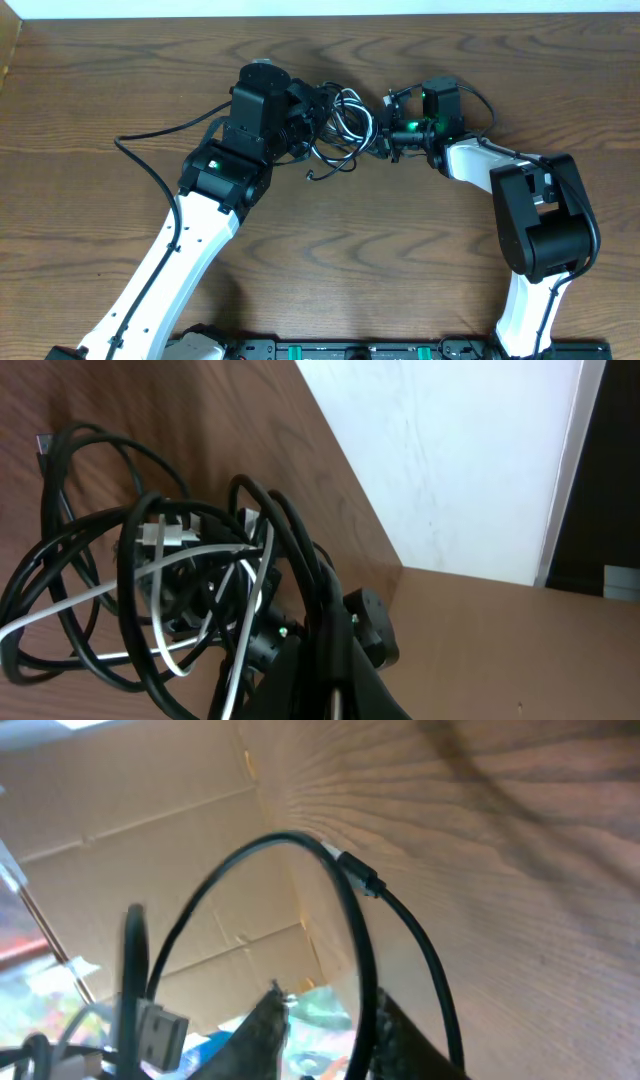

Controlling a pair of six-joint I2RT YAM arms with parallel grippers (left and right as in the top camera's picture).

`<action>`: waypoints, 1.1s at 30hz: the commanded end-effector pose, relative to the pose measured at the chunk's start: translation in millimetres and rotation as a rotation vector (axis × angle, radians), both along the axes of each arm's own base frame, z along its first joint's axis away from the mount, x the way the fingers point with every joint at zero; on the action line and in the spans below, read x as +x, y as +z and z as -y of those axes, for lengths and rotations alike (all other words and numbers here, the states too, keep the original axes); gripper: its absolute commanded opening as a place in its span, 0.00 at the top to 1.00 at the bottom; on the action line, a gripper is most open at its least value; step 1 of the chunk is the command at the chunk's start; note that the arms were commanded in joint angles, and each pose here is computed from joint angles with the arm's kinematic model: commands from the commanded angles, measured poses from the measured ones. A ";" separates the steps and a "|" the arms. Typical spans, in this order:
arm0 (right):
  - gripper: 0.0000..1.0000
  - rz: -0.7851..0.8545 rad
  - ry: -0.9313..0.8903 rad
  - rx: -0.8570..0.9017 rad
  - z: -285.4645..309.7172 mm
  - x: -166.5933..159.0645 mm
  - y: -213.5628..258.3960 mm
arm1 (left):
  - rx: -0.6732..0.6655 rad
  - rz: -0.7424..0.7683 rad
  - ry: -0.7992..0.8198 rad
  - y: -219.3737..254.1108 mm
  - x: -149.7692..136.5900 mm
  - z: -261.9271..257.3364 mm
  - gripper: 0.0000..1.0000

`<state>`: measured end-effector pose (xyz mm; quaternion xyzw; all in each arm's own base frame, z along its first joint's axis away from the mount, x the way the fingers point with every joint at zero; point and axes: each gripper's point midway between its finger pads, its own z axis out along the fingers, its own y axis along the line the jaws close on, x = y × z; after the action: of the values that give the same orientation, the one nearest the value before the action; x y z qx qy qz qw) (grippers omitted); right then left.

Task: Untangle cables
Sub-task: 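Reach the right gripper into the coil and grasp a black cable loop, then pull the black cable rightward with the right gripper, stretching the coil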

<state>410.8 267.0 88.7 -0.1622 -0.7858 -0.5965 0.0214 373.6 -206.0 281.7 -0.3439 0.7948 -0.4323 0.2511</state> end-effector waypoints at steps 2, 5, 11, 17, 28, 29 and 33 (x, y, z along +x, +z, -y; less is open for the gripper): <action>0.89 0.022 0.019 0.009 -2.6 0.0 5.5 | -0.027 0.043 0.000 21.3 -0.8 -0.8 0.93; 0.99 0.065 0.025 -0.012 -1.1 0.5 2.1 | -0.027 0.043 0.001 21.2 -0.7 -1.0 0.92; 0.99 0.067 -0.003 -0.162 23.3 -0.6 -32.3 | 0.054 0.079 -0.014 17.5 1.4 -8.0 0.92; 0.99 0.023 -0.012 -0.252 58.3 -8.2 -50.4 | 0.176 -0.016 0.146 -10.1 6.0 -55.3 0.92; 0.99 0.241 -0.119 -0.715 137.1 -14.5 4.3 | 0.321 -0.142 0.306 -39.6 -0.4 -118.6 0.92; 0.99 0.262 -0.135 -0.779 147.5 -16.9 11.6 | 0.335 -0.141 0.297 -40.3 -0.9 -119.4 0.92; 0.99 0.382 -0.194 -0.999 185.3 -24.6 48.9 | 0.368 -0.141 0.269 -42.7 -3.3 -119.8 0.92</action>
<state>377.5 122.6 118.9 -0.1432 -0.9323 -0.2845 -0.1716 368.3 -93.2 222.1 -0.4427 0.8223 -0.2241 0.2785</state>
